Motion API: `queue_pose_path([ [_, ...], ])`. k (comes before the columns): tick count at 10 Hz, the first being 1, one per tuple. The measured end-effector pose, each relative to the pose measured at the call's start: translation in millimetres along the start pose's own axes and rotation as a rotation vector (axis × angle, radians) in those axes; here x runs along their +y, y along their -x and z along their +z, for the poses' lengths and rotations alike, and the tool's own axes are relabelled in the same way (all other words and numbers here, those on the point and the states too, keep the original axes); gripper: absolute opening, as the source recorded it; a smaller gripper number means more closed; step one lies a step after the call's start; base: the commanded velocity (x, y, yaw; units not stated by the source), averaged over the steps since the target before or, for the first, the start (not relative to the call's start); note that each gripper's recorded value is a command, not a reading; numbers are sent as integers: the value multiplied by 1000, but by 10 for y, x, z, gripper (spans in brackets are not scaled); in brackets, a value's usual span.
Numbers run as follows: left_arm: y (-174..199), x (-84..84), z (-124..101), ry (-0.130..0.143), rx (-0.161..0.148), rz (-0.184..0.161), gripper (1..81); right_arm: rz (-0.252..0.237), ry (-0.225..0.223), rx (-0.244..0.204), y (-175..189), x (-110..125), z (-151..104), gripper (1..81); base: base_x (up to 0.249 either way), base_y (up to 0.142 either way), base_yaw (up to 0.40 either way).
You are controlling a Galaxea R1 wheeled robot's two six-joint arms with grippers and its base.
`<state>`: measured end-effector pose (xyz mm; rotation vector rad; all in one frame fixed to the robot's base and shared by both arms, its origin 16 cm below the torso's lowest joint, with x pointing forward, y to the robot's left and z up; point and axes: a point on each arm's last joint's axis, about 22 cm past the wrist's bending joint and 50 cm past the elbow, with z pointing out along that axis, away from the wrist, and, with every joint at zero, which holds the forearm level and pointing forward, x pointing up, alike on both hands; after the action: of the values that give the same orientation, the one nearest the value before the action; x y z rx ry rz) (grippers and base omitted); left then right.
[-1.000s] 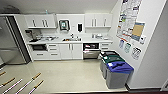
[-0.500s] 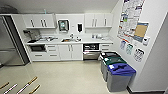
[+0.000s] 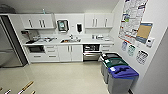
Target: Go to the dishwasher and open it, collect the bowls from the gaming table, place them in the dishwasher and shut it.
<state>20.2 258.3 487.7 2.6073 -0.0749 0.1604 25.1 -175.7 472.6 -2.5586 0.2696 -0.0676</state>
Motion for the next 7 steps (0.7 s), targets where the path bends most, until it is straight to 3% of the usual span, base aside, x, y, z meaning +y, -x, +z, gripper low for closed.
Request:
queue_pose_path([
  [7, -2, 3, 2, 0, 0, 0, 10, 0, 0, 0, -1, -1, 0, 10, 157, 0, 0],
])
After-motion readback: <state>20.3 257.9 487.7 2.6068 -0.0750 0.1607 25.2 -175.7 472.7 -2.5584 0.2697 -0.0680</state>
